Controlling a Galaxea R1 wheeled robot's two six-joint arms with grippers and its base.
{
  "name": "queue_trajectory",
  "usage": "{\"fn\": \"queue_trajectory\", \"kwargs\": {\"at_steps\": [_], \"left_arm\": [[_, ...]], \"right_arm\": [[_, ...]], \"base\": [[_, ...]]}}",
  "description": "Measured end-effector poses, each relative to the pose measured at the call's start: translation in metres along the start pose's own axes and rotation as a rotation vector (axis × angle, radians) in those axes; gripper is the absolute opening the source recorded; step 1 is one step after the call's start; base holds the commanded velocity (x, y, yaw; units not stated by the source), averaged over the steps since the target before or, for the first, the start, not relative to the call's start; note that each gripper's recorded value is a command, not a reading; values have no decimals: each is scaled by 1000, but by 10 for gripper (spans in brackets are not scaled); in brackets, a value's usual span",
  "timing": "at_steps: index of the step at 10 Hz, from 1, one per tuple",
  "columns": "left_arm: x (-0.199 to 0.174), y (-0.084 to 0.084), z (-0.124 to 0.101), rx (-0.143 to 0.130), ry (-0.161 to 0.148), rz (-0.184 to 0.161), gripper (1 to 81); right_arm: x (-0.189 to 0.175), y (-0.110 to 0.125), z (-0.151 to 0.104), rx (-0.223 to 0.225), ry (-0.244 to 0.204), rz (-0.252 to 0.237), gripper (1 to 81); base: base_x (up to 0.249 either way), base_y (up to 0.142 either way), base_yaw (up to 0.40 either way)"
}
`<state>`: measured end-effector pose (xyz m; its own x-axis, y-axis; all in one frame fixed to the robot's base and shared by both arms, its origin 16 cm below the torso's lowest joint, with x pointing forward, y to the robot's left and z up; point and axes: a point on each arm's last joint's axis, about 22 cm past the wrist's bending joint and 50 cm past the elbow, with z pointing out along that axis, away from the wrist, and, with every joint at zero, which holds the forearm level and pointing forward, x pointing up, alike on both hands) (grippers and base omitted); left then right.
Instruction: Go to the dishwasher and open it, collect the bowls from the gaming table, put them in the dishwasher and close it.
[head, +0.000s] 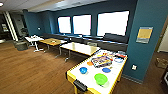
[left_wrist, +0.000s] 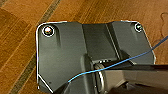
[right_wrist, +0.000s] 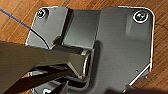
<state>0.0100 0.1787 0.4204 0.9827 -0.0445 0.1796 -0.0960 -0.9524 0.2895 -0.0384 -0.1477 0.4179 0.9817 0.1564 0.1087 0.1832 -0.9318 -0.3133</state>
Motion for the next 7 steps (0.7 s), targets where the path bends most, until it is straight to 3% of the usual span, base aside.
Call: {"fn": "queue_trajectory", "kwargs": {"at_steps": [7], "left_arm": [[0, 0, 0, 0, 0, -5, 811]], "right_arm": [[0, -1, 0, 1, 0, 0, 811]], "base": [[79, 75, 0]]}}
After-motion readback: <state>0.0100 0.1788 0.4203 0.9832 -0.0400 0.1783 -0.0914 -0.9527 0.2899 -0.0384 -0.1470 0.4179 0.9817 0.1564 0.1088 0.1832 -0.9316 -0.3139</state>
